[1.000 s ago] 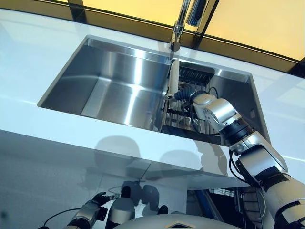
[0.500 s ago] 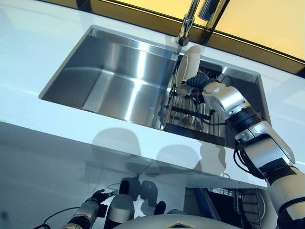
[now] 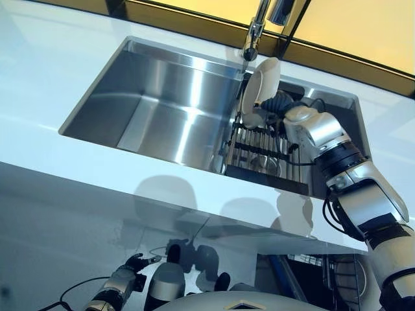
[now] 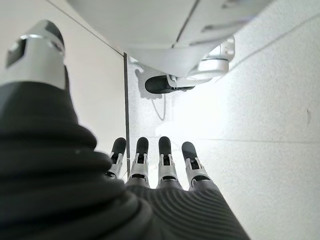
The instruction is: Take plates into dishwasher
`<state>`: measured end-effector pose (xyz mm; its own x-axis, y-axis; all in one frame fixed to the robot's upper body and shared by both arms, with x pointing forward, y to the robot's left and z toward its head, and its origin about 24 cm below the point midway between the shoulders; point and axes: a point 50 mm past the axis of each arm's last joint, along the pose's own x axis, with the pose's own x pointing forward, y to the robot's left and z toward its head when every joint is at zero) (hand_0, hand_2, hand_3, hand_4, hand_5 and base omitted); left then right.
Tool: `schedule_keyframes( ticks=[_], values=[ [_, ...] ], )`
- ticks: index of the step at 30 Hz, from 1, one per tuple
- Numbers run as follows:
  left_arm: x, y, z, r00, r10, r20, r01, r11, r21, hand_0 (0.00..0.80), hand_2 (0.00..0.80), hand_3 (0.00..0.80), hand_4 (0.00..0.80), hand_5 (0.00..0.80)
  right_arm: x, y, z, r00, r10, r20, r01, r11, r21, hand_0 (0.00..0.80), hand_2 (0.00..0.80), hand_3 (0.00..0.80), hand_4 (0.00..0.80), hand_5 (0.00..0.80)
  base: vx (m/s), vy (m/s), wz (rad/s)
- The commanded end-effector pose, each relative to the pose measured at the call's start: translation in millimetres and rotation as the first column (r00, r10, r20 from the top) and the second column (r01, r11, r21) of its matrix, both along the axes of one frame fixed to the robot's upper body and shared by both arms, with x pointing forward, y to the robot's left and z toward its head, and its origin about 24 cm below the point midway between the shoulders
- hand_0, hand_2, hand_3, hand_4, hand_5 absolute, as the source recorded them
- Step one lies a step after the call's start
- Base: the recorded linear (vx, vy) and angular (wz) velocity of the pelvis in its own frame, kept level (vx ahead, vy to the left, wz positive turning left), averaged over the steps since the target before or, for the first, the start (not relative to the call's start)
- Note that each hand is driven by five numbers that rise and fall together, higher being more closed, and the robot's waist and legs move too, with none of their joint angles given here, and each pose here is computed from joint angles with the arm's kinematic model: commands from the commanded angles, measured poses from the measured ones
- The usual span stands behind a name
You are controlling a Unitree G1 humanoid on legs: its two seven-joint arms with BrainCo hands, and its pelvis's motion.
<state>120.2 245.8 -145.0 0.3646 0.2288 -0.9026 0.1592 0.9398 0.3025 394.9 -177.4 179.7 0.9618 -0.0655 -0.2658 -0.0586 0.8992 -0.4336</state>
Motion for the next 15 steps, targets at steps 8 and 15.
schedule_keyframes(
  ticks=[8, 15],
  values=[
    [-1.0, 5.1, -0.6, 0.994, -0.099, -0.055, 0.101, 0.994, 0.04, 0.0, 0.0, 0.0, 0.0, 0.0, -17.7, -48.8, 41.0, 0.988, 0.024, 0.154, -0.014, 0.998, -0.065, 0.8, 0.8, 0.8, 0.8, 0.8, 0.011, -0.02, -0.18],
    [3.1, 5.4, 0.5, 0.992, -0.114, -0.052, 0.116, 0.992, 0.046, 0.0, 0.0, 0.0, 0.0, 0.0, -29.5, -77.8, 42.3, 0.984, -0.036, 0.173, 0.046, 0.998, -0.05, 0.8, 0.8, 0.8, 0.8, 0.8, 0.014, -0.026, -0.22]
  ],
)
